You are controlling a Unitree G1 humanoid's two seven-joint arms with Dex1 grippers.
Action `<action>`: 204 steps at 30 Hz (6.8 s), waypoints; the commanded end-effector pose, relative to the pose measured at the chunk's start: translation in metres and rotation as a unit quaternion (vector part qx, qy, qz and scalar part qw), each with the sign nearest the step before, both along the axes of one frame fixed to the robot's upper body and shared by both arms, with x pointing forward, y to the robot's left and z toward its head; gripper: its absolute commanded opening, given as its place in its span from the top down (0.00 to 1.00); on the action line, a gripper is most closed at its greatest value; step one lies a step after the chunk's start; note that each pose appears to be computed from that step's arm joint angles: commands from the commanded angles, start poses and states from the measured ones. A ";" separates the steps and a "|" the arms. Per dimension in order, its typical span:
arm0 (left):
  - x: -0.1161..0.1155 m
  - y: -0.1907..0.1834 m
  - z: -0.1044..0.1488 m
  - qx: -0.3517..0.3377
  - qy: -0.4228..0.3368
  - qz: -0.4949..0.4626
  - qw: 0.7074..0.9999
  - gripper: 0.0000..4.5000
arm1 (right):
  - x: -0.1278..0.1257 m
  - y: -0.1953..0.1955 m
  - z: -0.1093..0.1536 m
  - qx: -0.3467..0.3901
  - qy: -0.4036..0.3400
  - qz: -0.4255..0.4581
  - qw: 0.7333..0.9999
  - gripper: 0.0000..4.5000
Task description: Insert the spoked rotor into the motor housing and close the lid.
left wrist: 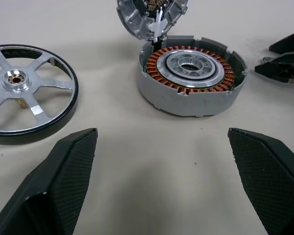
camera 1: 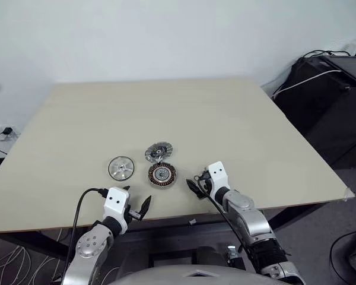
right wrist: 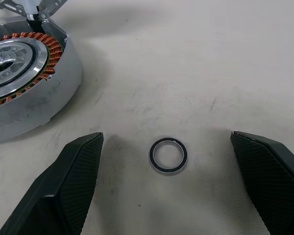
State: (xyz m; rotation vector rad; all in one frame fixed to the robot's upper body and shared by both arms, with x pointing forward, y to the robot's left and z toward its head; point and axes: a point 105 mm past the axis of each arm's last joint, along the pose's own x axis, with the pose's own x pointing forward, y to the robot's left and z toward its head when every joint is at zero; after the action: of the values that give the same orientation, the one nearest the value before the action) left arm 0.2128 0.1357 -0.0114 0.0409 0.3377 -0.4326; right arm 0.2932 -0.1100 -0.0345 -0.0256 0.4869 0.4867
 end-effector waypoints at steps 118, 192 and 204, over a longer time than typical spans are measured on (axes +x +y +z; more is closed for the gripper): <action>0.003 -0.001 0.012 -0.012 -0.022 0.017 1.000 0.00 | 0.020 0.099 0.039 -0.063 -0.045 0.190 0.979 0.99; 0.085 0.065 0.004 -0.238 0.068 0.174 0.953 0.77 | -0.065 0.027 0.063 0.077 -0.086 0.181 0.977 1.00; 0.077 0.082 0.039 -0.326 -0.033 0.231 0.916 0.85 | -0.065 0.026 0.059 0.075 -0.082 0.181 0.977 1.00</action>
State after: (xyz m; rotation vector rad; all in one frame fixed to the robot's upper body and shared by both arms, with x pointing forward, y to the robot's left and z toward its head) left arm 0.2870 0.1999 -0.0004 -0.6578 0.2538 -0.0933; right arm 0.2233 -0.0852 0.0140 0.0009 0.3356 0.8675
